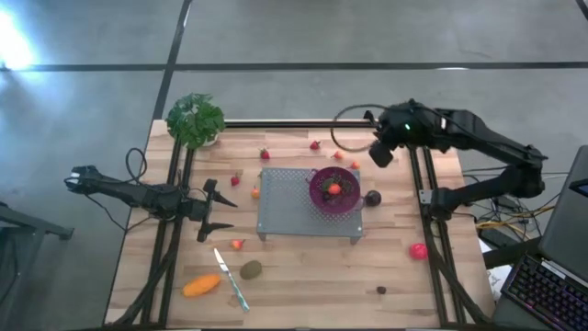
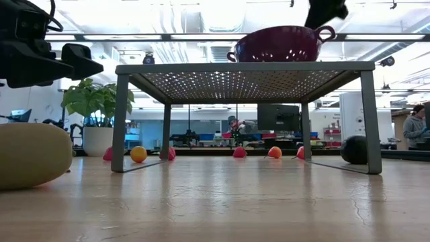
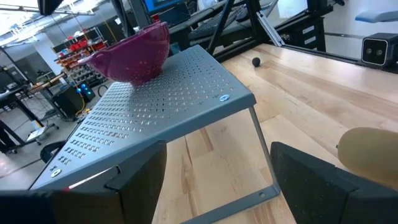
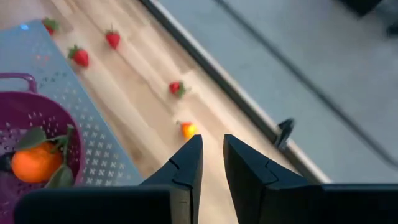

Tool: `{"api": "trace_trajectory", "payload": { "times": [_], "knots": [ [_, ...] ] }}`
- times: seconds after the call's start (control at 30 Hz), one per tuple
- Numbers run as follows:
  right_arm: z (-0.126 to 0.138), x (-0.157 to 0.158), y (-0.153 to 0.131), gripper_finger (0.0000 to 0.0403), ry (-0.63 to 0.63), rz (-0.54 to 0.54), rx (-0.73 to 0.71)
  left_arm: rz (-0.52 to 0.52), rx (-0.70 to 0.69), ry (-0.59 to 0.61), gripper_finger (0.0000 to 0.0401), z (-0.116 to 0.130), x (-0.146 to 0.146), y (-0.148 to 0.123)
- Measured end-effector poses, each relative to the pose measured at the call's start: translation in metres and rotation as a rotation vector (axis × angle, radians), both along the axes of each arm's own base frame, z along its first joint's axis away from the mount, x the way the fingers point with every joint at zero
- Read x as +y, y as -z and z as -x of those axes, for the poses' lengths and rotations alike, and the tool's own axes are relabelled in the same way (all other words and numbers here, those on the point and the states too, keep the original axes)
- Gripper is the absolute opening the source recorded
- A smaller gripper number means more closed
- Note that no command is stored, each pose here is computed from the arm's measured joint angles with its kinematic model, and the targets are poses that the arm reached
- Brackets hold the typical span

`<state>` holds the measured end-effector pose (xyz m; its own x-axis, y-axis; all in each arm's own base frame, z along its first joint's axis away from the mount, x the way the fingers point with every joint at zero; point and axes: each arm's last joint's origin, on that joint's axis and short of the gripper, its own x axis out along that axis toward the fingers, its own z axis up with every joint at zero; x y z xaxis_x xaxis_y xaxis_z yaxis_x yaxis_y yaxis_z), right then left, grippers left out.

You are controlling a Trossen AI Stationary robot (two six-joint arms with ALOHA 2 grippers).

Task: Pick & Place Fruit
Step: Put the pear in the purple strainer bowl on the shelf

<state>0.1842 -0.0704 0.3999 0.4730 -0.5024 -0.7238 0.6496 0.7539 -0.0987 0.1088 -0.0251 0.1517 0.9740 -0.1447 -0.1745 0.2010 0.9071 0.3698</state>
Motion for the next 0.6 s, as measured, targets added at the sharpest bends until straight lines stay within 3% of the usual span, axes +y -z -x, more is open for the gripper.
{"api": "trace_trajectory", "payload": {
  "times": [0.43,0.6],
  "knots": [
    [-0.013,-0.077,0.042,0.0083,0.267,-0.283,0.084,0.000,0.000,0.000,0.0291,0.000,0.000,0.000],
    [-0.021,-0.094,0.067,0.0094,0.319,-0.395,0.199,0.000,0.000,0.000,0.0291,0.000,0.000,0.000]
  ]
}}
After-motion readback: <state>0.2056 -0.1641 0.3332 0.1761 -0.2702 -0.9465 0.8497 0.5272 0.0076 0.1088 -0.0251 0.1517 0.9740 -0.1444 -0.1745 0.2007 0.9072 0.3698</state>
